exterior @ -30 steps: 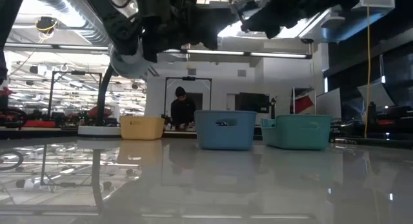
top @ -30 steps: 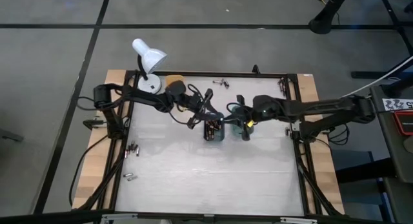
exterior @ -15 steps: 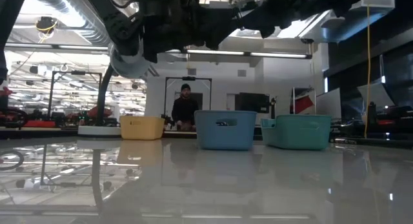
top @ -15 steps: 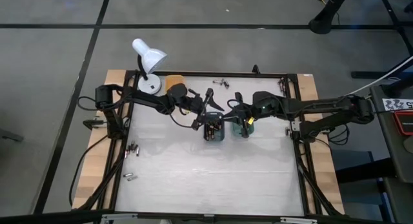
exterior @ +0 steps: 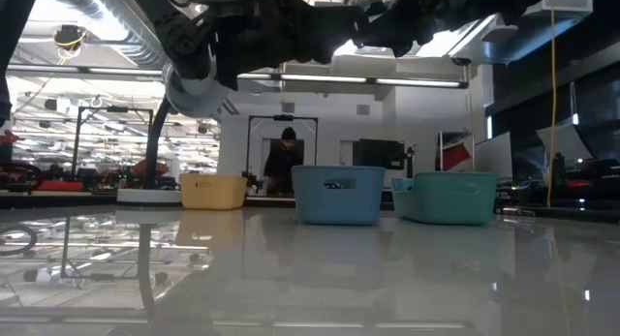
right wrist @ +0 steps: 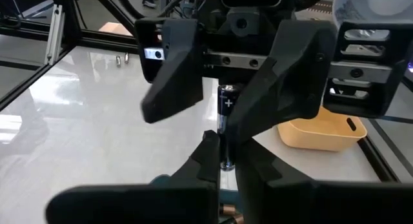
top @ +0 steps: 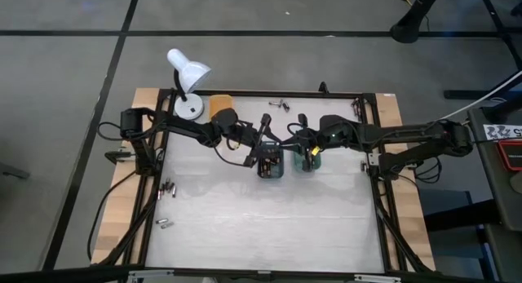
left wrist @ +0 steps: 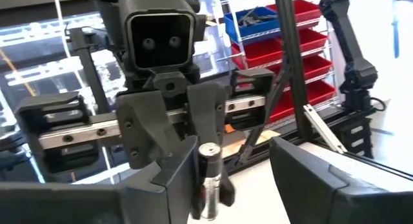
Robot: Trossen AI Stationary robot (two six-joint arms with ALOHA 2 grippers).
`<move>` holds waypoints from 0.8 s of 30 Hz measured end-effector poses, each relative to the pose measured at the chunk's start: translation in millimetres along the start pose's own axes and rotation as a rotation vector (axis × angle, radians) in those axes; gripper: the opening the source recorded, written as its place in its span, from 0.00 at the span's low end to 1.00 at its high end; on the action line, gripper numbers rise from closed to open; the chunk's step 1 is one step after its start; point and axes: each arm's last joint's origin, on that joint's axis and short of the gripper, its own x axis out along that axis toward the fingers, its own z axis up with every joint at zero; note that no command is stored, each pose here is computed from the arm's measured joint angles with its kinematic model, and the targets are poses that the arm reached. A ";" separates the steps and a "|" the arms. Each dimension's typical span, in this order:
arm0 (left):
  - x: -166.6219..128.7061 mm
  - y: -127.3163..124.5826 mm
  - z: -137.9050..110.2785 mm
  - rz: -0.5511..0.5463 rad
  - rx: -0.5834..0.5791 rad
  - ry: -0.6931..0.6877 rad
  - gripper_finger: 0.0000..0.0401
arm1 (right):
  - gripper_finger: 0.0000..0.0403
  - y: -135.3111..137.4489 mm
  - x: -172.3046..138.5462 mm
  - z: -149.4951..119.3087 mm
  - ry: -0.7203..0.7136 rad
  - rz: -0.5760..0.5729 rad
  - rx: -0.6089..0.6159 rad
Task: Sort batteries
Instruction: Put the silver battery into the yellow bin
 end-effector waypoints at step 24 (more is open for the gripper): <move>-6.5 12.8 -0.4 0.129 0.014 0.036 0.06 | 0.20 -4.6 -1.6 1.9 0.007 -0.153 0.003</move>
